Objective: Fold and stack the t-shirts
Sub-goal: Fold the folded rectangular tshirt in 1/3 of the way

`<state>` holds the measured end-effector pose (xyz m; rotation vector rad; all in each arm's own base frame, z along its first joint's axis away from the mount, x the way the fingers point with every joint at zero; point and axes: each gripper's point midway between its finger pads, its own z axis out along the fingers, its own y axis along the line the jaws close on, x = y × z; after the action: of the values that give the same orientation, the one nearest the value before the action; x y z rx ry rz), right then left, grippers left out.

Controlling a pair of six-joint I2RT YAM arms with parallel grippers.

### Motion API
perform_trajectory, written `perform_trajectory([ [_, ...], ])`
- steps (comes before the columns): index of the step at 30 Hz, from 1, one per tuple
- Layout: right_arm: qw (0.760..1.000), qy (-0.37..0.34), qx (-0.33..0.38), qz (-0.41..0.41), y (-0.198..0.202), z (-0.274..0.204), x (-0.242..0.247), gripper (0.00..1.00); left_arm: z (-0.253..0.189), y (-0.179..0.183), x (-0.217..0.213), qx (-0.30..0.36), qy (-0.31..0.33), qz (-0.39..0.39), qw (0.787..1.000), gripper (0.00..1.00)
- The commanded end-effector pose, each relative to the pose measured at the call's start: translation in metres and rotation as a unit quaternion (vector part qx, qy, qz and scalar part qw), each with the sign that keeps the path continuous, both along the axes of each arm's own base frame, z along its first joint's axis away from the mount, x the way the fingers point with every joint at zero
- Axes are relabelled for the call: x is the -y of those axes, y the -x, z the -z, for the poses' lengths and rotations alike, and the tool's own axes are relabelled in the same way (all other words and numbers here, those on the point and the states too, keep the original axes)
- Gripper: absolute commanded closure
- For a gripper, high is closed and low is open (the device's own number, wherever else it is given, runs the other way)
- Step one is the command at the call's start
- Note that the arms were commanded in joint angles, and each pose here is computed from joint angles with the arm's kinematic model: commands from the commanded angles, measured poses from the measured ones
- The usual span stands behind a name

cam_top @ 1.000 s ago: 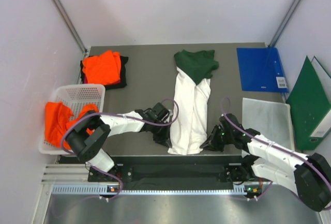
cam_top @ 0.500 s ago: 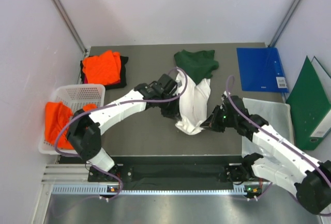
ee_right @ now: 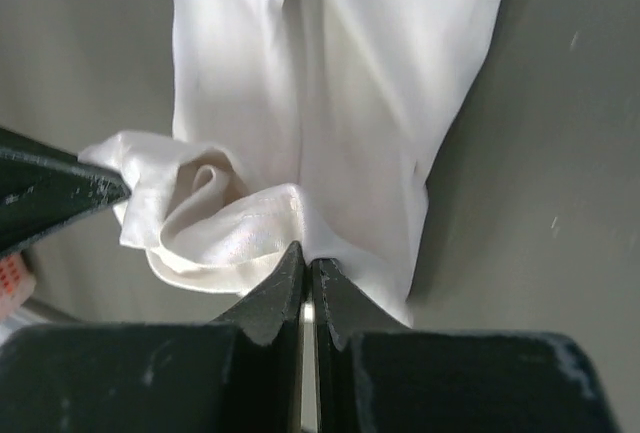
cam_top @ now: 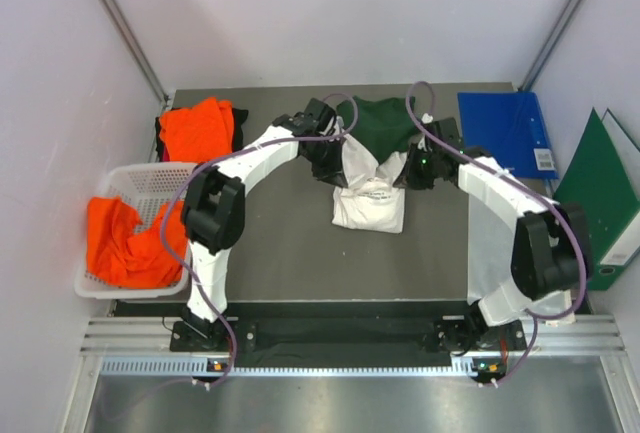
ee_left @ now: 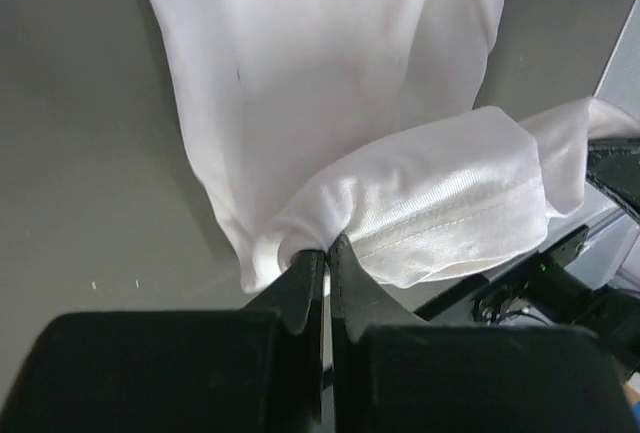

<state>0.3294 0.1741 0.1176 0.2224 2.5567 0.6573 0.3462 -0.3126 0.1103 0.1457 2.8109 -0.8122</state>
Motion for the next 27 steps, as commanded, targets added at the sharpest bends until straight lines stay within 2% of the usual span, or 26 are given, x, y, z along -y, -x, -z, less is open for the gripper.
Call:
perform_trajectory([
  [1, 0.999, 0.002, 0.048, -0.022, -0.053, -0.01, 0.004, 0.99, -0.015, -0.037, 0.01, 0.021, 0.034, 0.012, 0.999, 1.0],
  [3, 0.998, -0.008, 0.05, -0.025, -0.076, -0.005, 0.001, 0.99, -0.022, -0.054, 0.013, 0.029, 0.044, 0.007, 0.999, 1.0],
  [5, 0.998, -0.017, 0.048, -0.033, -0.099, 0.001, -0.004, 0.98, -0.006, -0.069, 0.01, 0.015, 0.044, -0.003, 0.999, 1.0],
  [6, 0.998, -0.017, 0.047, -0.032, -0.108, 0.004, -0.004, 0.98, -0.004, -0.083, 0.008, 0.015, 0.051, -0.01, 0.999, 0.91],
  [7, 0.999, -0.018, 0.033, -0.038, -0.115, 0.02, -0.006, 0.96, -0.004, -0.09, 0.007, 0.013, 0.054, -0.014, 0.998, 0.72],
  [8, 0.998, -0.023, 0.053, -0.035, -0.134, 0.008, -0.007, 0.94, -0.004, -0.097, 0.004, 0.014, 0.056, -0.022, 0.998, 0.48],
  [9, 0.998, -0.019, 0.052, -0.032, -0.14, 0.009, -0.006, 0.91, -0.009, -0.111, -0.002, 0.023, 0.058, -0.034, 0.997, 0.02],
  [12, 0.994, 0.005, 0.109, 0.005, -0.161, -0.016, 0.01, 0.44, -0.023, -0.123, -0.022, 0.046, 0.054, -0.058, 0.996, 0.01],
  [13, 0.99, 0.019, 0.136, 0.026, -0.155, -0.033, 0.021, 0.21, -0.026, -0.125, -0.026, 0.055, 0.051, -0.06, 0.995, 0.01],
  [15, 0.984, 0.028, 0.168, 0.05, -0.152, -0.051, 0.031, 0.01, -0.026, -0.113, -0.036, 0.053, 0.044, -0.059, 0.996, 0.01],
  [18, 0.984, 0.027, 0.165, 0.062, -0.127, -0.06, 0.044, 0.0, -0.016, -0.087, -0.04, 0.032, 0.047, -0.047, 0.997, 0.01],
  [21, 0.99, 0.002, 0.125, 0.061, -0.095, -0.044, 0.046, 0.0, 0.001, -0.062, -0.041, 0.007, 0.052, -0.042, 0.998, 0.01],
  [24, 0.996, -0.033, 0.065, 0.057, -0.06, -0.014, 0.039, 0.0, 0.016, -0.041, -0.039, -0.013, 0.059, -0.043, 0.997, 0.04],
  [25, 0.997, -0.05, 0.025, 0.06, -0.041, 0.007, 0.035, 0.01, 0.019, -0.037, -0.037, -0.016, 0.063, -0.044, 0.997, 0.06],
  [27, 0.994, -0.079, -0.008, 0.069, -0.026, 0.025, 0.029, 0.06, 0.028, -0.03, -0.033, -0.028, 0.075, -0.053, 0.995, 0.12],
])
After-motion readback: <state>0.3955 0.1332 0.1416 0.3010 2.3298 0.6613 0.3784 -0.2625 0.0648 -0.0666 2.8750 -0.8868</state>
